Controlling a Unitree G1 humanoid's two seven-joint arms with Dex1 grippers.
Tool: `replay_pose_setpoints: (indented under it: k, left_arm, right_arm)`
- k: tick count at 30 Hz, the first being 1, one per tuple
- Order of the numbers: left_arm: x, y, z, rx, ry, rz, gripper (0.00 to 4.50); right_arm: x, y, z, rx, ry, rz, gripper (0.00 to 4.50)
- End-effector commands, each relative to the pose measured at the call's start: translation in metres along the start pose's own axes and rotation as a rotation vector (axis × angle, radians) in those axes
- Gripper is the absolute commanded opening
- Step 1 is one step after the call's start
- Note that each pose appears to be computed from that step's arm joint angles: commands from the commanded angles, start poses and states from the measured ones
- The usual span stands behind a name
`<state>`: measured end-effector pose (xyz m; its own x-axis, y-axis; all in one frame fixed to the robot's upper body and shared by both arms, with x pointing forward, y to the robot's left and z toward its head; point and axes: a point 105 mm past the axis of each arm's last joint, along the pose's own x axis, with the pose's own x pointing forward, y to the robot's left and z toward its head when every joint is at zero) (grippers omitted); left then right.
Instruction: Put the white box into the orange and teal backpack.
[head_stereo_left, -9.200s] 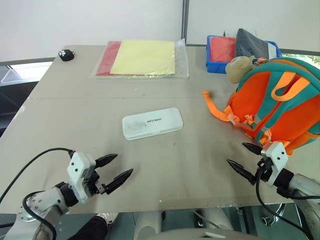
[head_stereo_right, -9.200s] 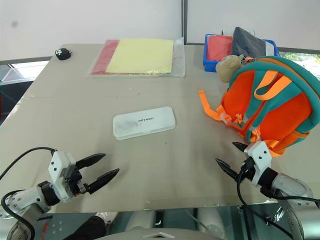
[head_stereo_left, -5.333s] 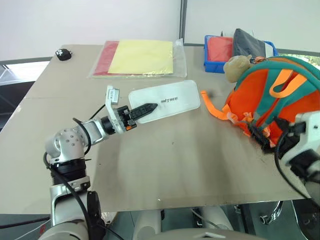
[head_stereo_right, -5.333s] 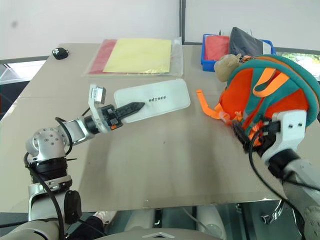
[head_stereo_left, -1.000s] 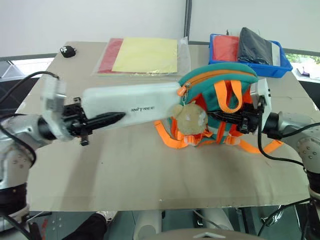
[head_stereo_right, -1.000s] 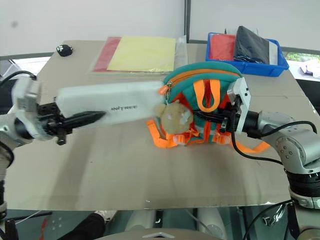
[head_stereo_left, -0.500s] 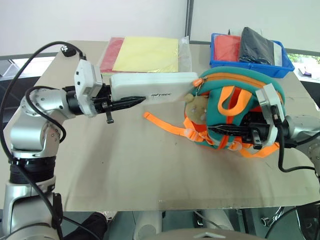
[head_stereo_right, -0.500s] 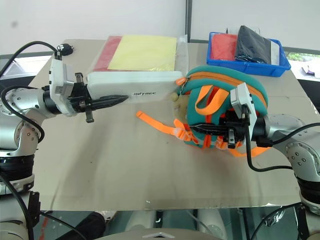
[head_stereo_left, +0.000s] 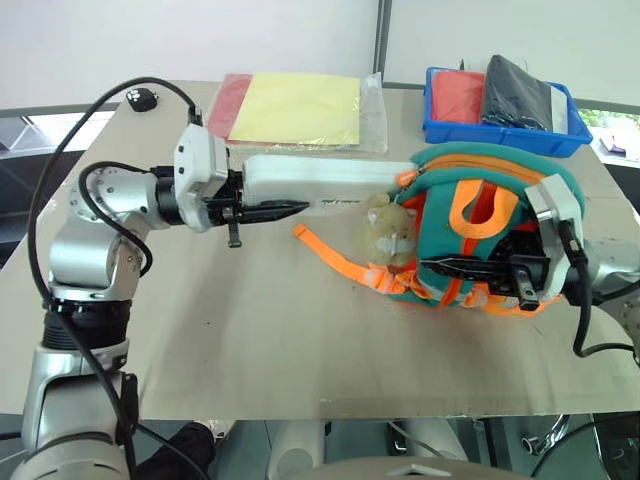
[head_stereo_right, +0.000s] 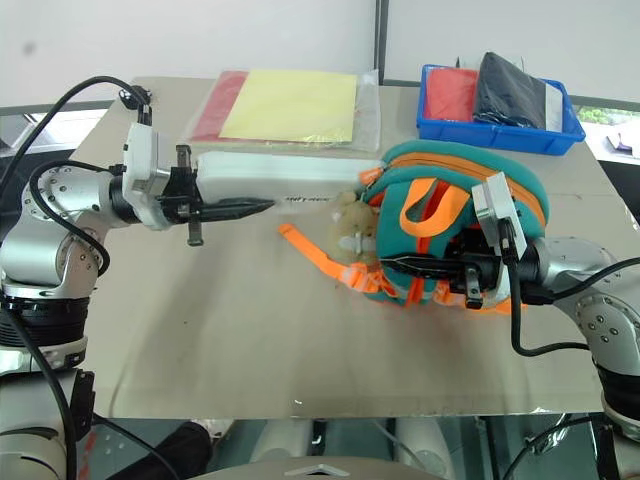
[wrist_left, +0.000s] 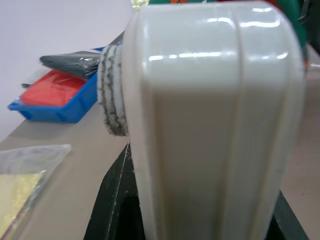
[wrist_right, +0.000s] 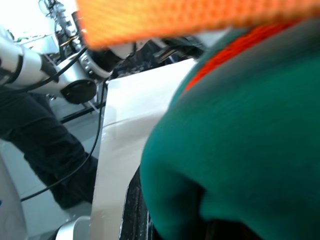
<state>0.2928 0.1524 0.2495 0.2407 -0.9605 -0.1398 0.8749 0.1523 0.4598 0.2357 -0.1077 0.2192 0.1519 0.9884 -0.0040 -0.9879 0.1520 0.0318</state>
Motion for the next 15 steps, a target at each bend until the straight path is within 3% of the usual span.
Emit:
replay_pose_setpoints:
  k: [1,9,12,15]
  left_arm:
    - [0.012,-0.017,0.019,0.059,-0.060,-0.132,1.03]
    - [0.025,-0.023,0.003,0.095,0.012,-0.187,1.03]
    - [0.038,-0.036,0.007,0.064,-0.044,-0.257,1.03]
    - [0.043,-0.037,-0.001,0.083,-0.006,-0.263,1.03]
  right_arm:
    - [-0.002,0.005,0.018,-0.048,-0.056,0.017,0.02]
    - [0.001,0.013,0.020,-0.043,-0.070,0.054,0.02]
    - [0.007,0.013,0.025,-0.053,-0.105,0.054,0.02]
    - [0.006,0.013,0.026,-0.052,-0.101,0.052,0.02]
